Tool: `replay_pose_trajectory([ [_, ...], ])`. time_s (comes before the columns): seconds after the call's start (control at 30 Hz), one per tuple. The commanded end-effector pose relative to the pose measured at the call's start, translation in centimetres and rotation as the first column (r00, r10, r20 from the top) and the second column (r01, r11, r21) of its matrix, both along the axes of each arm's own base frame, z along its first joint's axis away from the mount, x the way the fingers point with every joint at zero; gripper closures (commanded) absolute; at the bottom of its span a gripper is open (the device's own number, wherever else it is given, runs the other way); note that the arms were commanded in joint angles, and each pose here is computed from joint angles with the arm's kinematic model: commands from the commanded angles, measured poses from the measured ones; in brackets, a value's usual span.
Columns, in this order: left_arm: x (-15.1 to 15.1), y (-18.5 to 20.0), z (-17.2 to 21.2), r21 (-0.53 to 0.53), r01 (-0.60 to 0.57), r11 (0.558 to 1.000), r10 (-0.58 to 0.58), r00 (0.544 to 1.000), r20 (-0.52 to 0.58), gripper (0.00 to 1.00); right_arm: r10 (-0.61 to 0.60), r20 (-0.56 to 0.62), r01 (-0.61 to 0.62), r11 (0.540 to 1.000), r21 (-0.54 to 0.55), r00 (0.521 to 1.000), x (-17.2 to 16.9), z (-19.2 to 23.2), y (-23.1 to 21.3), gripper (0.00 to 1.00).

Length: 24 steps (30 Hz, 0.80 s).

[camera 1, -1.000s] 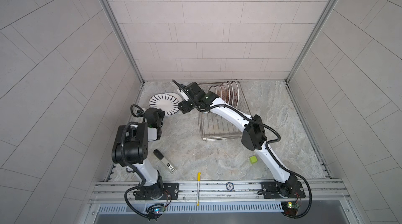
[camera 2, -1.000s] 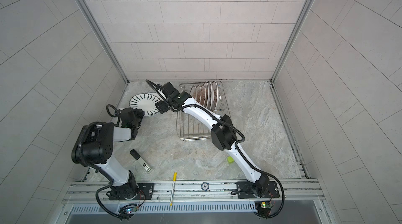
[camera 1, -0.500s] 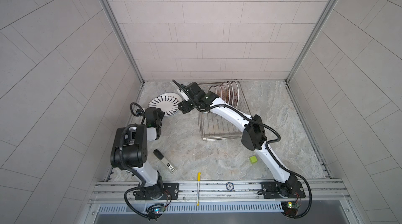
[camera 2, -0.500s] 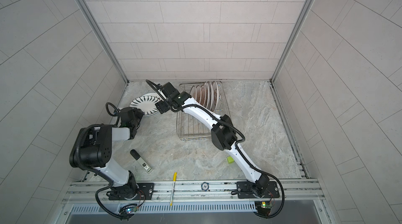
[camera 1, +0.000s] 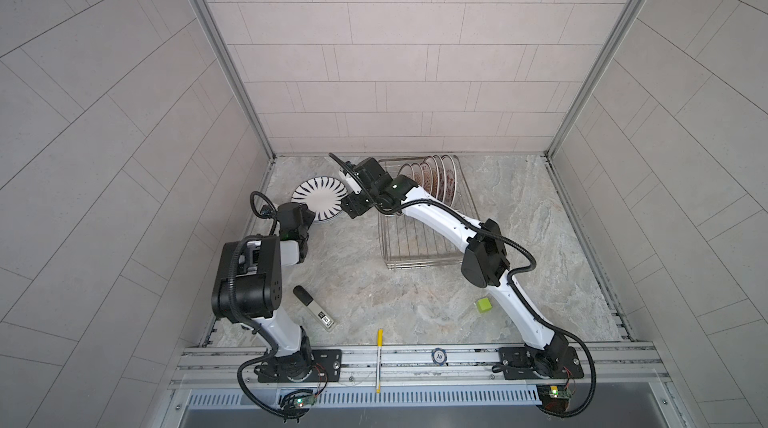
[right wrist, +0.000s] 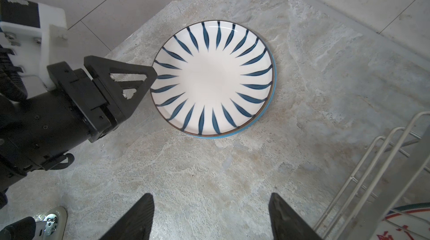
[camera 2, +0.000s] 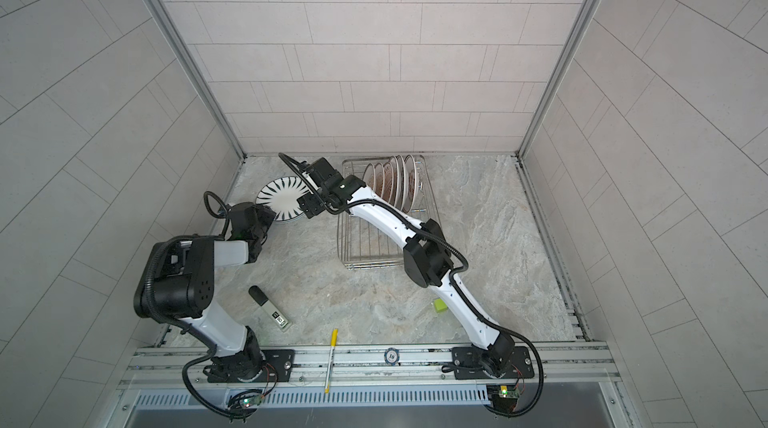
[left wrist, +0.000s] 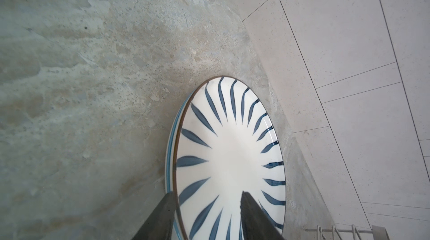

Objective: Unload the plates from the dish rack
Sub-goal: 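Release the blue-striped plate and hold both grippers near the stack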

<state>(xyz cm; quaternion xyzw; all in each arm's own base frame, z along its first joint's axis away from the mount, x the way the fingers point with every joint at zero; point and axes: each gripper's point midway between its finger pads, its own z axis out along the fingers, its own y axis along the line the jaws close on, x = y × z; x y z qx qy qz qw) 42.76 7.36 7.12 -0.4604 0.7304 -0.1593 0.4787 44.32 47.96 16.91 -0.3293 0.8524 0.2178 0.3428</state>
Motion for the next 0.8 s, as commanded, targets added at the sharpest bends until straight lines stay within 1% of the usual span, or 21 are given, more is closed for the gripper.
replay_pose_trajectory([
  [0.0,0.6,0.2,1.9,0.05,-0.008,0.999,0.007,0.999,0.035,0.44,-0.004,-0.004,0.004,1.0,-0.013,1.0,0.0,-0.1,-0.1,0.21],
  [0.4,0.7,0.2,1.9,0.075,-0.007,0.997,0.006,1.0,0.022,0.44,-0.004,0.001,0.004,1.0,-0.011,1.0,0.1,0.1,-0.3,0.21],
  [0.57,0.7,0.1,2.3,0.09,-0.009,0.996,0.006,1.0,0.024,0.43,0.003,0.016,-0.003,1.0,-0.006,1.0,0.1,0.8,-0.3,0.21],
  [0.77,0.5,0.2,1.9,0.093,-0.013,0.996,0.011,1.0,0.017,0.41,0.004,0.026,-0.004,1.0,0.0,1.0,0.0,1.5,-0.4,0.21],
])
